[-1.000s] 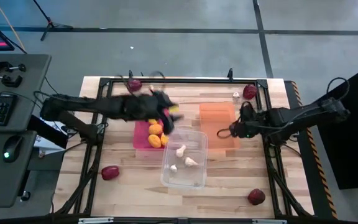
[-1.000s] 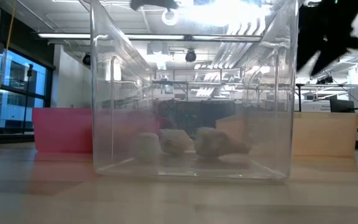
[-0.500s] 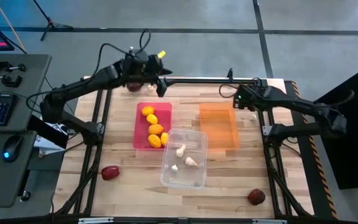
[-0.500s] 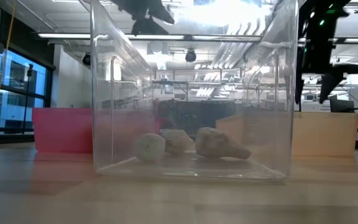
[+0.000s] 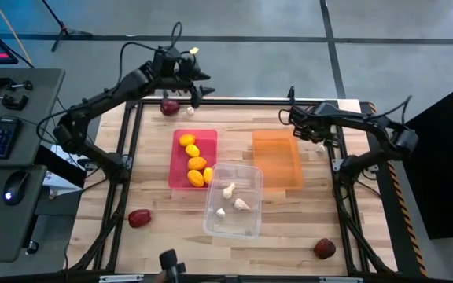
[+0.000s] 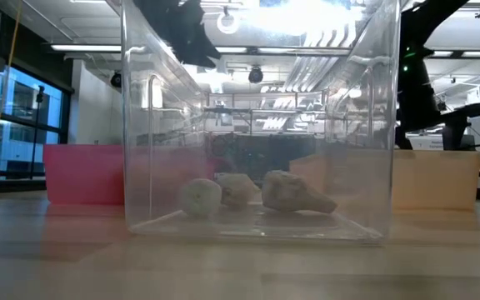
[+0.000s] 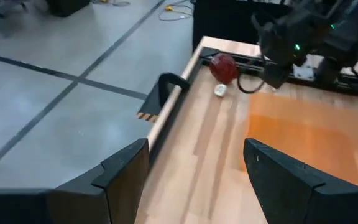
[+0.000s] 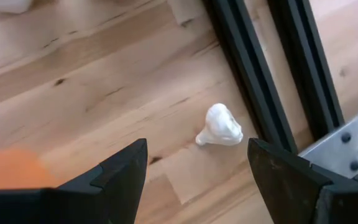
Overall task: Sort produce into baskets
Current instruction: Put the garlic into the transparent bin
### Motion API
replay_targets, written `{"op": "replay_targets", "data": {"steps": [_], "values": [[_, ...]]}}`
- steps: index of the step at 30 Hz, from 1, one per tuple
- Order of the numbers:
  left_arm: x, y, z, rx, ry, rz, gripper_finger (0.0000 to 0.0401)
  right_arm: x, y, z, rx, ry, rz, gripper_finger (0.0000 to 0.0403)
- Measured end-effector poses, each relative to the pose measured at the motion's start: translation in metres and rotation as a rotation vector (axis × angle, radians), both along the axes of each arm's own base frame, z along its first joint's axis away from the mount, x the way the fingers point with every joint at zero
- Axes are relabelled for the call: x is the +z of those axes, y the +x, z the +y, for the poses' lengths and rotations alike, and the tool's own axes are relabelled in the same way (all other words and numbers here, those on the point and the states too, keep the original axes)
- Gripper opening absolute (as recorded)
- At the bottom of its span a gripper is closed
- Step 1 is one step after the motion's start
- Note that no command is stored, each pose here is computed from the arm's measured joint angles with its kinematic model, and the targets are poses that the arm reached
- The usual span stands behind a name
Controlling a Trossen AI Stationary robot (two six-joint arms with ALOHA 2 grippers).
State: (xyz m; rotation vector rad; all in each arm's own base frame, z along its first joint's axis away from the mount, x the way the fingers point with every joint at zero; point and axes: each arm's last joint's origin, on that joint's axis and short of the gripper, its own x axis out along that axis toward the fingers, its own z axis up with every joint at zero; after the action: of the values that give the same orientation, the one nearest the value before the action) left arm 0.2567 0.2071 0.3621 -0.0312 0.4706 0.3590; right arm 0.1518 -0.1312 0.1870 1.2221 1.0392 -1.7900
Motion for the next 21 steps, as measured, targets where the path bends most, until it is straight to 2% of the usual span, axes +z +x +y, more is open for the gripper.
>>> {"op": "replay_targets", "data": {"steps": [6,15,21], "values": [[0.003,-0.013,0.016,0.015,-0.02,-0.048,0.025,-0.013,0.004,-0.004,-0.08,0.017,0.06,0.0268],[0.003,-0.021,0.024,0.026,-0.029,-0.06,0.025,-0.035,0.007,-0.01,-0.157,0.008,0.185,0.0268],[0.004,-0.021,0.024,0.027,-0.027,-0.061,0.025,-0.05,0.009,-0.013,-0.157,0.025,0.262,0.0268]]}}
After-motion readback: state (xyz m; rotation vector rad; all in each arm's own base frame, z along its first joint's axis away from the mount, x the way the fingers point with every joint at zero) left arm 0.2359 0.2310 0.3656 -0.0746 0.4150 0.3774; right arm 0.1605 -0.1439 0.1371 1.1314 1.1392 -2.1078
